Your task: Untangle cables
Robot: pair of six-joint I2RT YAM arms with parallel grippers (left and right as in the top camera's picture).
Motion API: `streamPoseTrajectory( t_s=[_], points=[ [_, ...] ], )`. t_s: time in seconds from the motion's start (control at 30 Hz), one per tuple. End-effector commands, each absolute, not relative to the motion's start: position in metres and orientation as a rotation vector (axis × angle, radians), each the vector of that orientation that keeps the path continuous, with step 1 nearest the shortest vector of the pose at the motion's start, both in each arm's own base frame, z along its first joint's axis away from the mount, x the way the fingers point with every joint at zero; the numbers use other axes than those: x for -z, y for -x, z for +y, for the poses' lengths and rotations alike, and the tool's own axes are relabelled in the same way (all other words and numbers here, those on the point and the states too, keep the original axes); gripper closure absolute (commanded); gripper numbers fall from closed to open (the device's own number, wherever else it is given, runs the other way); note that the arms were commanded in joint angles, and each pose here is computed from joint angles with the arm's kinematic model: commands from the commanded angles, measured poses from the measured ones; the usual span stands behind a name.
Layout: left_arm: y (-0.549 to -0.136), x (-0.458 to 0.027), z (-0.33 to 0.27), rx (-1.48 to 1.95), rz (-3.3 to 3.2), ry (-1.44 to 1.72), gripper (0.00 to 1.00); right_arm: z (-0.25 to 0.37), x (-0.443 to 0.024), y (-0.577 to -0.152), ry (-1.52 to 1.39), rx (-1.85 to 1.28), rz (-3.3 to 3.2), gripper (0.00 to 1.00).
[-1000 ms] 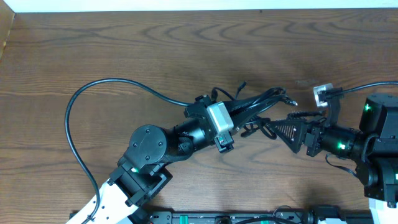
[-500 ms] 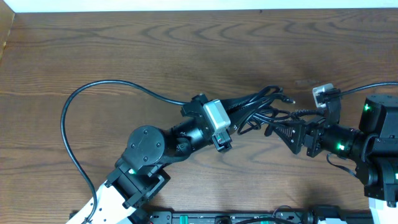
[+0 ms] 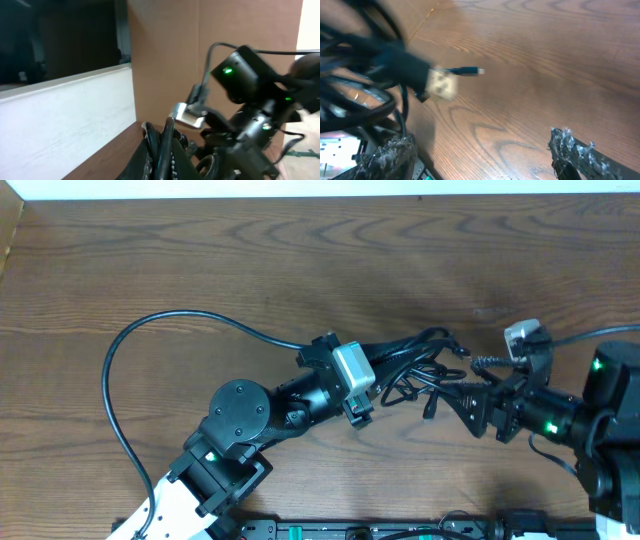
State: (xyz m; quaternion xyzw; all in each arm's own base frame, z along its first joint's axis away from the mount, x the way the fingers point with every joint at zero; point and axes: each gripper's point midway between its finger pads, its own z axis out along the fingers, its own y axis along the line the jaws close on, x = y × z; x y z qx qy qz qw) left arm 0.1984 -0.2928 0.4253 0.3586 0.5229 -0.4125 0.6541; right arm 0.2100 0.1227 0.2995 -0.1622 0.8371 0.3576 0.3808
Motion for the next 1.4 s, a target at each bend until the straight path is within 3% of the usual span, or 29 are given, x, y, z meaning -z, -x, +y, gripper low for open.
streamPoseTrajectory(
  t_s=[0.0,0.53,0.63,0.73,0.8,1.37],
  points=[
    [-0.212,-0.439,-0.278,0.86,1.2,-0.706,0.93,0.133,-0.319,-0.192,0.453,-0.993,2.061,0.19],
    [-0.266,-0.431,-0.233,0.66,1.368,-0.312,0.93,0.136,-0.346,-0.167,0.523,-0.964,1.914,0.17],
    [-0.266,-0.43,-0.233,0.716,1.386,-0.268,0.92,0.137,-0.347,-0.167,0.564,-0.941,1.887,0.18],
    [-0.259,-0.431,-0.242,0.856,1.404,-0.245,0.93,0.143,-0.354,-0.161,0.709,-0.917,1.79,0.02],
    [-0.253,-0.433,-0.248,0.955,1.41,-0.24,0.93,0.146,-0.357,-0.156,0.815,-0.879,1.715,0.01],
    [-0.227,-0.434,-0.294,1.165,1.397,-0.28,0.93,0.161,-0.378,-0.135,1.008,-0.947,1.497,0.07]
  ],
)
